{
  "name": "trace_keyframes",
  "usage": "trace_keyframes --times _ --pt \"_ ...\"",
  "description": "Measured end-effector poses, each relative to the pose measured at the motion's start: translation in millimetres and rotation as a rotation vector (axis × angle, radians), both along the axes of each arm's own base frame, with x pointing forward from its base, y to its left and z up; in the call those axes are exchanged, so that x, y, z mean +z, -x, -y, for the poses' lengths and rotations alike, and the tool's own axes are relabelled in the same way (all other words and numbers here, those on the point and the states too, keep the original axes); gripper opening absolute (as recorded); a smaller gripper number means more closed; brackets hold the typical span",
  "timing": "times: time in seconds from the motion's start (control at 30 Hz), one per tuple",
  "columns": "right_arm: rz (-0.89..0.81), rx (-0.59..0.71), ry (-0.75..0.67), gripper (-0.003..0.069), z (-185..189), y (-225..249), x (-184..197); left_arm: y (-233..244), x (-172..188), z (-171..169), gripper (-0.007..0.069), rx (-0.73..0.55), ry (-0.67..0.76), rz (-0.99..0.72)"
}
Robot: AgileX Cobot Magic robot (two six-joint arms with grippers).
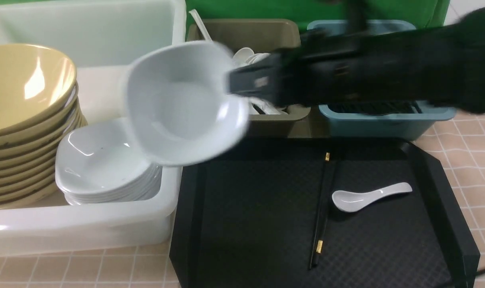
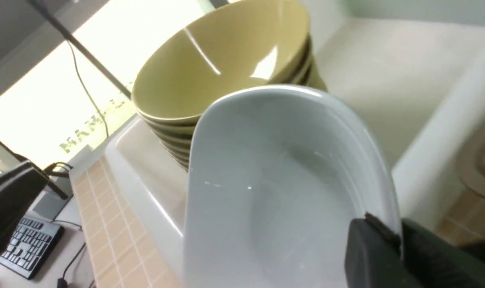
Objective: On brown table put chopsticks spoon bowls plates into blue grey white boxes.
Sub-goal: 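Place the white bowl into the white bin on top of the stacked bowls with the right gripper, then reach down and grasp the white spoon resting in the bowl with the right gripper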
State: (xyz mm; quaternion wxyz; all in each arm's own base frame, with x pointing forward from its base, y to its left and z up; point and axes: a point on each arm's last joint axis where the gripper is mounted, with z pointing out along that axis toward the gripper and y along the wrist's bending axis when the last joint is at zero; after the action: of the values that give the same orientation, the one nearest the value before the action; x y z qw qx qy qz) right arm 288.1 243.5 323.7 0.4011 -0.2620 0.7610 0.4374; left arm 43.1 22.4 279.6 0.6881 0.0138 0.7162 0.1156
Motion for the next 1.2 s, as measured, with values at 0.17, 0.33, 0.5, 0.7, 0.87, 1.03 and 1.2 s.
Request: trace_keyframes --times 0.17,0.33,0.5,0.7,0.87,1.03,1.2 --pt "0.014 0.016 -0.002 0.0082 -58.4 -23.6 -27.4 -0.4 -1.6 -0.3 0.0007 0.004 -0.014 -0.002" --pt "-0.014 -0.054 0.038 0.0121 -82.5 -40.3 -57.1 -0.5 -1.8 -0.2 0.0007 0.002 -0.015 -0.002" --pt "0.006 -0.033 0.029 0.0285 -82.9 -37.6 -48.9 -0.1 -1.7 -0.2 0.0007 0.002 -0.014 0.001" --pt "0.186 0.097 0.111 0.0431 -53.9 -15.4 8.1 0.0 -1.6 -0.3 0.0007 0.003 -0.015 0.002" --pt "0.234 0.075 0.375 0.0380 13.7 -3.4 49.2 0.0 -1.6 -0.3 0.0007 0.003 -0.016 0.003" --pt "0.035 -0.066 0.633 0.0342 66.0 -12.4 17.2 0.2 -1.4 -0.4 0.0007 0.003 -0.018 0.005" --pt "-0.176 -0.147 0.757 0.0360 96.2 -13.1 -60.3 0.2 -1.3 -0.5 0.0007 0.004 -0.021 0.006"
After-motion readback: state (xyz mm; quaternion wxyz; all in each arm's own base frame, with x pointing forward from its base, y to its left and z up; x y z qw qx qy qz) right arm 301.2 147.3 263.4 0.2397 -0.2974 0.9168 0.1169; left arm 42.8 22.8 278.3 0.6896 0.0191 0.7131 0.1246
